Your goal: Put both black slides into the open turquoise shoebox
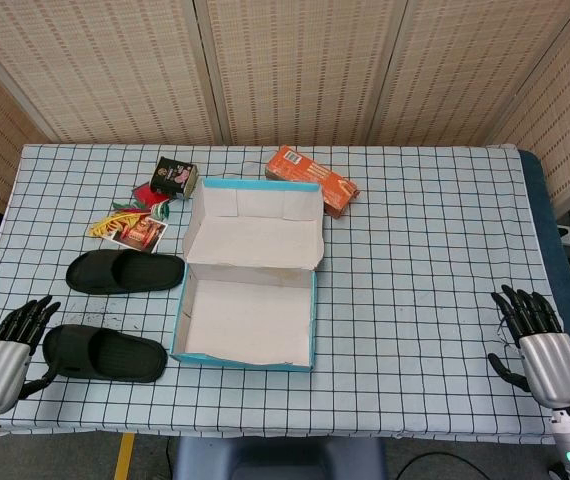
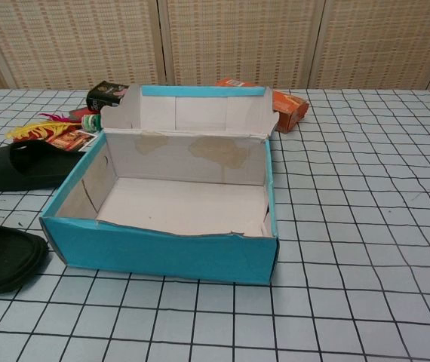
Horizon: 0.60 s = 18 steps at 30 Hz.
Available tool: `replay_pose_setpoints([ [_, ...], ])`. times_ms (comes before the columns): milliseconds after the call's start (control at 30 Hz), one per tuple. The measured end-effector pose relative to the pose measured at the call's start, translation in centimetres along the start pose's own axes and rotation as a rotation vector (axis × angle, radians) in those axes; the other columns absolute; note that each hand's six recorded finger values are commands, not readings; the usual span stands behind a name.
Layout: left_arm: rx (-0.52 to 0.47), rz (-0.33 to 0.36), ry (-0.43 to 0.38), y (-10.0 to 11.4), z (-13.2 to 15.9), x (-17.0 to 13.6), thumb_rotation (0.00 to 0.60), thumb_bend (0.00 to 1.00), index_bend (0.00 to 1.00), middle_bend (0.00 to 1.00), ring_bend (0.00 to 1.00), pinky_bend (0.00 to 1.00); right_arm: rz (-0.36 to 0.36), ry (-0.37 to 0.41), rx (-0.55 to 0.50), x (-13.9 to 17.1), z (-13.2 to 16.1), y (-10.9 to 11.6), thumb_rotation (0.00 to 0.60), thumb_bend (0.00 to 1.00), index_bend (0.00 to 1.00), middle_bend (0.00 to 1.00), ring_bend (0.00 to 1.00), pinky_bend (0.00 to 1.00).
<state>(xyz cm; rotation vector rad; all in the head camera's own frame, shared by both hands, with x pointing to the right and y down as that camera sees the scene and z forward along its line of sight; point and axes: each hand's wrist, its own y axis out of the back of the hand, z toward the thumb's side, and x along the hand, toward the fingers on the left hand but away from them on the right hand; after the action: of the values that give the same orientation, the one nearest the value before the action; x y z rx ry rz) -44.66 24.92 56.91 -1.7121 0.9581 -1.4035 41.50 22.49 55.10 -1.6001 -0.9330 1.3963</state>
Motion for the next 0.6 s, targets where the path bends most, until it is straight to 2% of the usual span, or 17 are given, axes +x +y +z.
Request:
replay_pose_setpoints([
  [200,-0.028,-0.037,-0.040,-0.7,0.6,-0.2,0.600,0.41,0.00,0.00,0.00,0.10,-0.007,0.008,-0.017,0.3,0.0,0.5,0.600,0.17,0.00,0.00,0.00,0.00],
  [367,-0.075,-0.139,-0.079,-2.2,1.0,-0.1,0.600,0.41,0.00,0.00,0.00,0.08,-0.038,0.012,-0.038,0.9,-0.2,1.4,0.600,0.17,0.00,0.00,0.00,0.00],
  [433,-0.066,-0.183,-0.100,-2.9,1.3,-0.1,0.600,0.42,0.00,0.00,0.00,0.07,-0.040,0.014,-0.044,1.1,-0.3,1.6,0.600,0.17,0.00,0.00,0.00,0.00],
  [600,-0.005,-0.229,-0.118,-4.0,1.7,0.0,0.600,0.41,0.00,0.00,0.00,0.05,-0.033,0.026,-0.049,1.2,-0.2,1.6,0.600,0.17,0.00,0.00,0.00,0.00],
])
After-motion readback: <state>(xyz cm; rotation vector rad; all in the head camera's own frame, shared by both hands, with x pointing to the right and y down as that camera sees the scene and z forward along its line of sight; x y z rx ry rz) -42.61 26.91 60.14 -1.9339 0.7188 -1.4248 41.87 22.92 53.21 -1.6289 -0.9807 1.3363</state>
